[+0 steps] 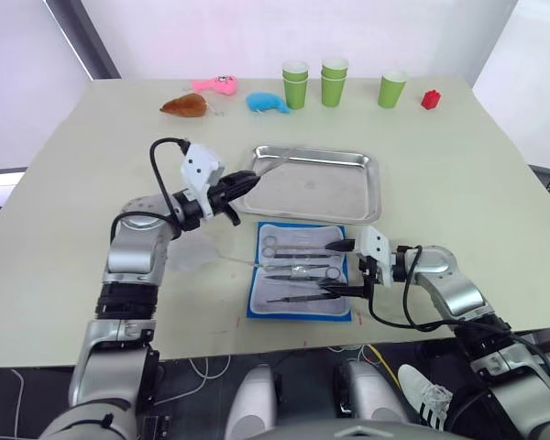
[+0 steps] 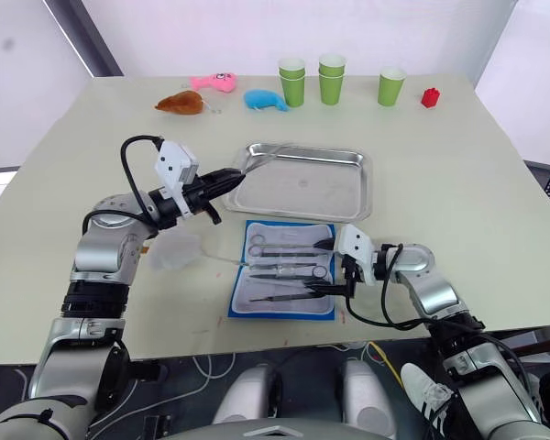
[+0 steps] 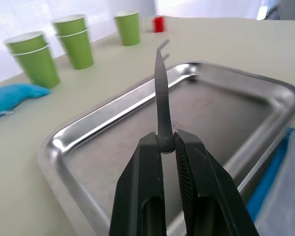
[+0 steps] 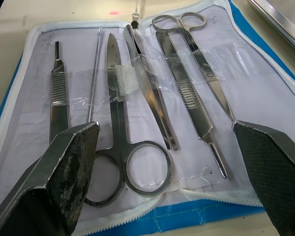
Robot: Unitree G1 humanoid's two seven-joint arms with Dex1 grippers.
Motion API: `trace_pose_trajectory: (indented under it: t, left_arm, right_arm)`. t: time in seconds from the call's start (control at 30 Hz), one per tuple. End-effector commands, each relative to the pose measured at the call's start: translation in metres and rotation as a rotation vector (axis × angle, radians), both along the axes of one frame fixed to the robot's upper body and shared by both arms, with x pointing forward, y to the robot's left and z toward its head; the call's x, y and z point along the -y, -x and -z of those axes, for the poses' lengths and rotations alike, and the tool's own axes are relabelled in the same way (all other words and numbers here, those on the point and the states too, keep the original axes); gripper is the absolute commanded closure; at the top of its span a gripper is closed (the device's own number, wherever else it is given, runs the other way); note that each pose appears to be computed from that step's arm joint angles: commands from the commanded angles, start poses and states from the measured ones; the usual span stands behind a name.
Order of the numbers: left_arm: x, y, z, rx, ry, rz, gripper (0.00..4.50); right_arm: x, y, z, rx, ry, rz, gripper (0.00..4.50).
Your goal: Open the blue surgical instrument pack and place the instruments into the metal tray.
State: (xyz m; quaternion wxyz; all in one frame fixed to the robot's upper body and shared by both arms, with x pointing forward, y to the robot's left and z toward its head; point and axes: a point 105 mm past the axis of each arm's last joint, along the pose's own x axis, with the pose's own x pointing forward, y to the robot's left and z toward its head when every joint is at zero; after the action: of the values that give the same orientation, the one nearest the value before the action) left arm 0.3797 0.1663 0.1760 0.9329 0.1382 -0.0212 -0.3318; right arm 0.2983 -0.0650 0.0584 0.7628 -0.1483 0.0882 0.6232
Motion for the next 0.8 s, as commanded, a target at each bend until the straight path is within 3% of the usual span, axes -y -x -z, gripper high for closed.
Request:
trace_pose_trajectory:
  t: [0.03,0.2,0.4,0.8]
  left_arm:
    - [0.0,-0.005,0.007,-0.023,-0.044,-0.185,4.42]
    - [0.0,-0.008,0.011,-0.066,0.018,-0.35,4.42]
    - [-0.002,-0.016,0.027,-0.105,0.015,-0.572,4.42]
    - [0.017,-0.025,0.04,-0.182,0.015,-0.627,4.42]
  right_arm:
    - [0.018,0.024,0.067,-0.197,0.203,0.031,0.0]
    - [0.018,0.024,0.066,-0.196,0.201,0.032,0.0]
    - [0.018,0.024,0.066,-0.192,0.201,0.034,0.0]
    - [0.016,0.024,0.065,-0.186,0.195,0.035,0.0]
